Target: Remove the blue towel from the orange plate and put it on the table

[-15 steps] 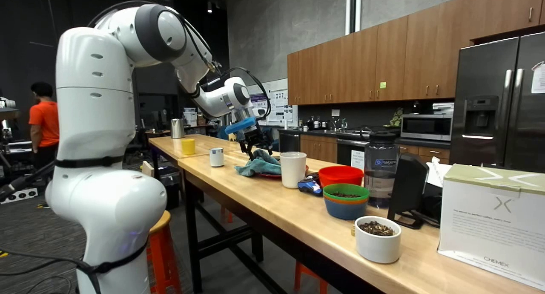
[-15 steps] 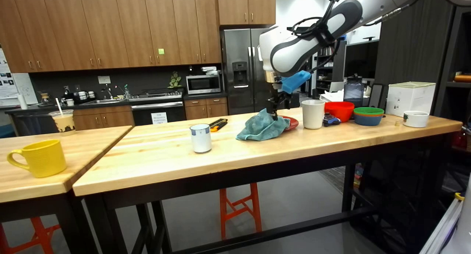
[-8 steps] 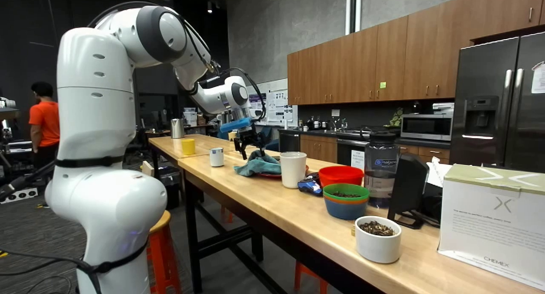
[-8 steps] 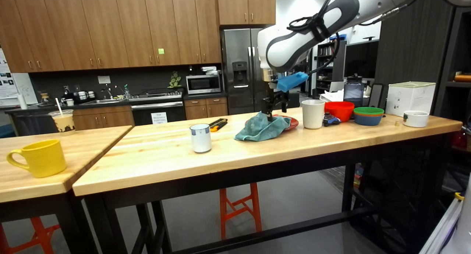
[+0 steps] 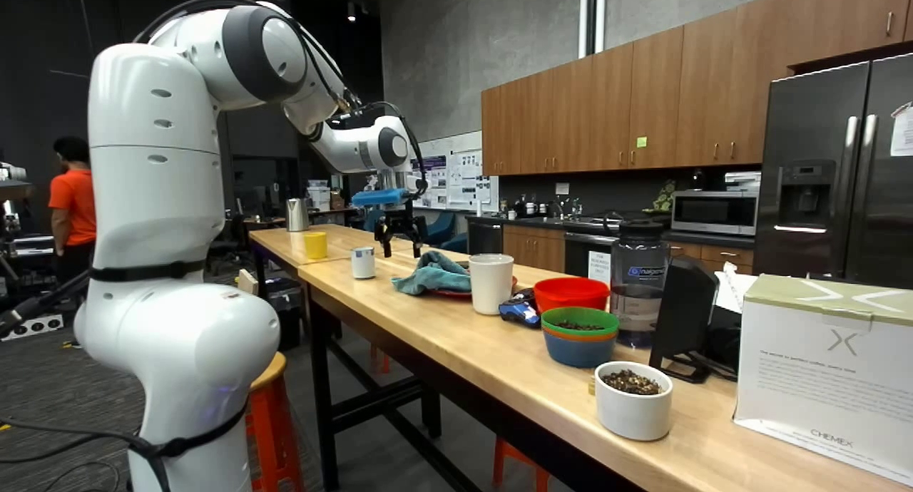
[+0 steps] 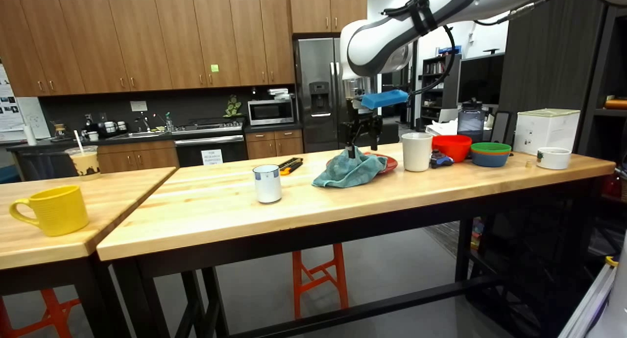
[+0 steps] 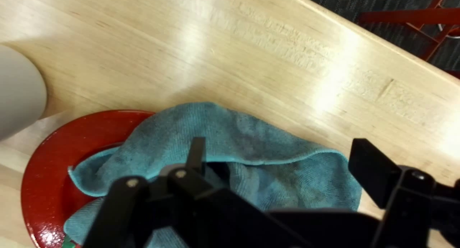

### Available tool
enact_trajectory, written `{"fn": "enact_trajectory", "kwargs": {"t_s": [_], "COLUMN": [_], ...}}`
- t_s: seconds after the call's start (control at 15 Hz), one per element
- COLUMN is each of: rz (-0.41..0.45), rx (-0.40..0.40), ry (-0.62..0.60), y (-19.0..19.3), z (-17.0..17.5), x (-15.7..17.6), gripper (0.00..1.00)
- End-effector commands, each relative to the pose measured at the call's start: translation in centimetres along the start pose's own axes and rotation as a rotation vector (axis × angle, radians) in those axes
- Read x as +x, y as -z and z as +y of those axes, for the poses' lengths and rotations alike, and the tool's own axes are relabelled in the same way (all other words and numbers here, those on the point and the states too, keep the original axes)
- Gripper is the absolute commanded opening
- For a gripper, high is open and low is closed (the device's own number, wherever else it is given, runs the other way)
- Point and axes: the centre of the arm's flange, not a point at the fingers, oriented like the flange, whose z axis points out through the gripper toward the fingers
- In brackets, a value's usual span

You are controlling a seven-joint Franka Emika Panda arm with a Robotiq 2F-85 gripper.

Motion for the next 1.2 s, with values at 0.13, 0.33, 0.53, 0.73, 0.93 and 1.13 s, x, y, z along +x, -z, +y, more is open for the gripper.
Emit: {"fn": "enact_trajectory", "kwargs": {"t_s": [0.13,0.33,0.53,0.73,0.93,1.13], "rz": [-0.081,-0.087,-0.041,0.018,0.068,0.099], "rx": [-0.002,0.027,0.117,0.192,0.270,0.349], "ry": [-0.016,0.019,0.163,0.298,0.440,0.587], "y": [-1.9,-2.8,-2.3,-0.8,0.4,1.1], "z": [2.2,3.2,4.7,6.5,7.9,8.7], "x": [-2.2,-2.1,-0.7,0.9,1.4,1.1], "gripper": [1.00,1.00,1.00,1.00,1.00,1.00]}}
